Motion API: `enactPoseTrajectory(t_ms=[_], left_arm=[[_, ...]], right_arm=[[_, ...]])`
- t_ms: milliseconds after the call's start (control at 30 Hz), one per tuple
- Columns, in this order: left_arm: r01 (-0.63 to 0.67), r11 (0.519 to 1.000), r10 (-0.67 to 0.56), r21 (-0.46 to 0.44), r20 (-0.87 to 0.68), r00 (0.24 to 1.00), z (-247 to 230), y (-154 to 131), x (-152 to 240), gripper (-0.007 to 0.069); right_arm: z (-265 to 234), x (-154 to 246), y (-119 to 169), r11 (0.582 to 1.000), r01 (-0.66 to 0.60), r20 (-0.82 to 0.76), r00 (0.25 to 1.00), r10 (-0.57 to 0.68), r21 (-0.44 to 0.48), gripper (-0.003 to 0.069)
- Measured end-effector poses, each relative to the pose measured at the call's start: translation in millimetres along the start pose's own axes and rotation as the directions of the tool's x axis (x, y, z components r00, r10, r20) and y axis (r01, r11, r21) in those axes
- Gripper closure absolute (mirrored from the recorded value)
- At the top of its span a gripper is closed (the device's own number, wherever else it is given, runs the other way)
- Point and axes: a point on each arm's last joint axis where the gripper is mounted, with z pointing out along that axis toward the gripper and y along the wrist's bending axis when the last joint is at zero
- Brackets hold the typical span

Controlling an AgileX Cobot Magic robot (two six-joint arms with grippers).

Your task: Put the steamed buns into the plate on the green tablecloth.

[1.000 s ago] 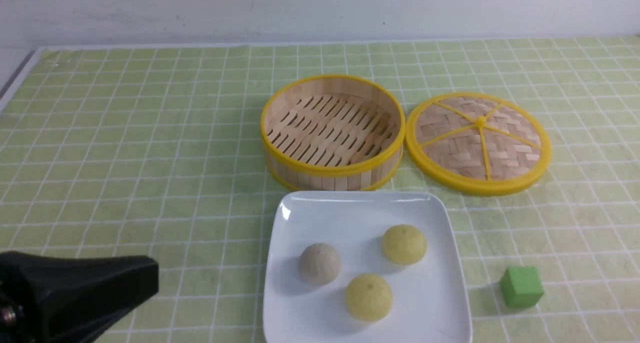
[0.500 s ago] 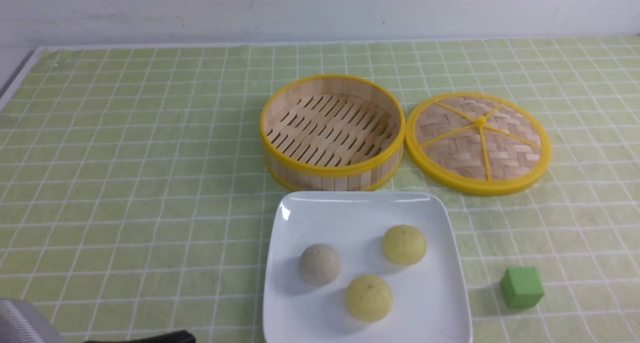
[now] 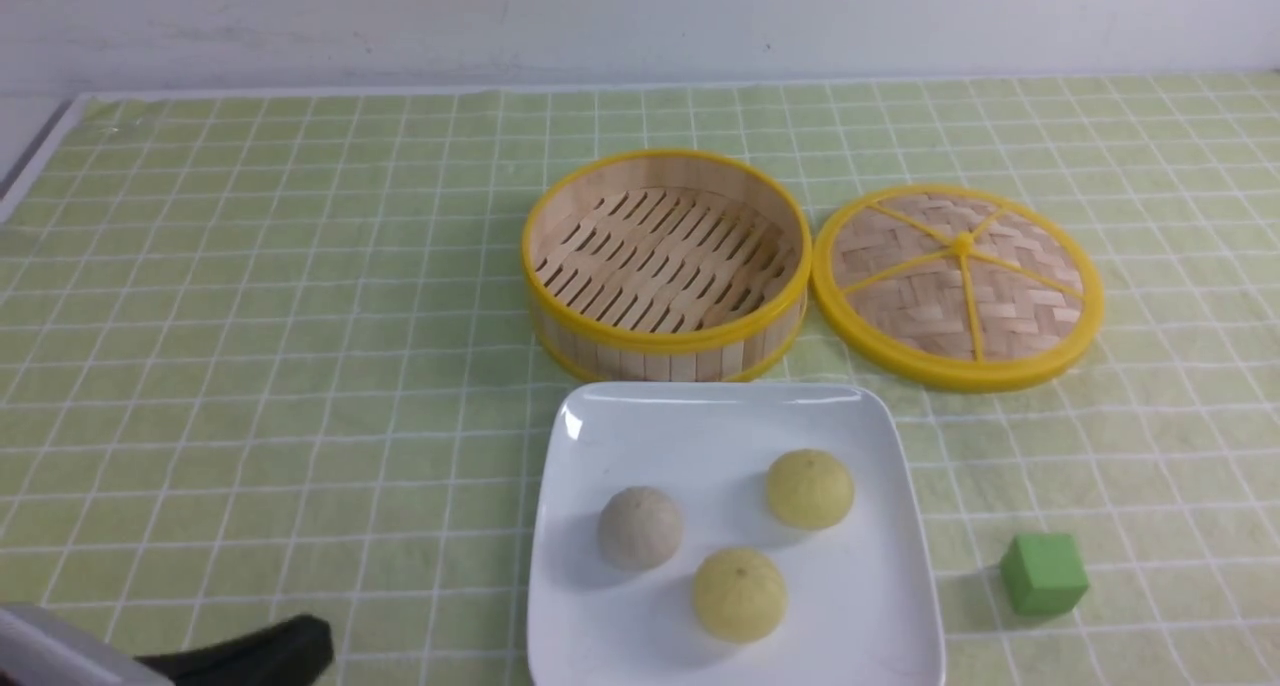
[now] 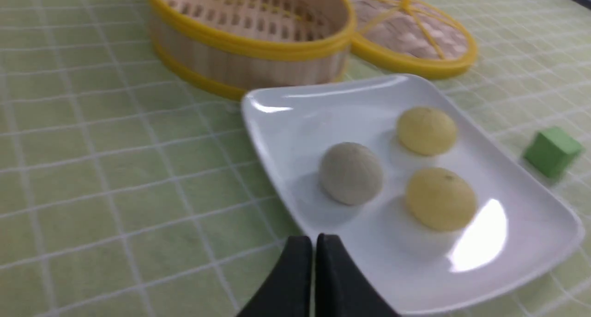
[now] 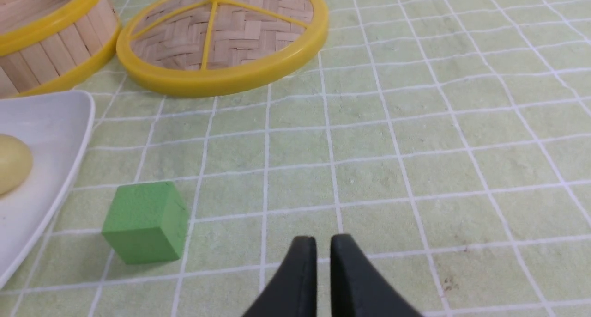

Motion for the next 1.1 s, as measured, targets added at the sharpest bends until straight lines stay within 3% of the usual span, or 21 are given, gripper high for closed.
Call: enactPoseTrajectory(t_ms=[67,100,167,200,300,400,867,1100], left_arm=[[0.012,0.998,-0.011,-0.064,0.007,1.000,0,6,3,0.0582],[0.022,0.987,-0.018,-0.157,0.025,1.000,-3,15,6,0.0580],[0.021,0.967,-0.009,-0.255,0.049,0.999,-8,24,11,0.0578],[0.019,0.967,-0.006,-0.255,0.051,0.999,-8,24,11,0.0577],[0.039,0.920,-0.009,-0.389,0.081,0.997,-15,34,24,0.0573],[0.059,0.891,-0.012,-0.450,0.108,0.994,-21,38,34,0.0571],[0.048,0.825,-0.007,-0.563,0.074,0.997,-31,42,44,0.0562],[0.037,0.840,-0.001,-0.542,0.067,0.998,-30,41,44,0.0553]], right_arm=[[0,0,0,1.000,0.000,0.000,1.000,0.000,0.000,0.0587],[0,0,0,1.000,0.000,0.000,1.000,0.000,0.000,0.0585],[0,0,0,1.000,0.000,0.000,1.000,0.000,0.000,0.0582],[0,0,0,1.000,0.000,0.000,1.000,0.000,0.000,0.0581],[0,0,0,1.000,-0.001,0.000,1.000,0.001,0.000,0.0578],[0,0,0,1.000,-0.001,0.000,1.000,0.001,0.000,0.0578],[0,0,0,1.000,-0.001,0.000,1.000,0.001,0.000,0.0560],[0,0,0,1.000,-0.001,0.000,1.000,0.001,0.000,0.0552]])
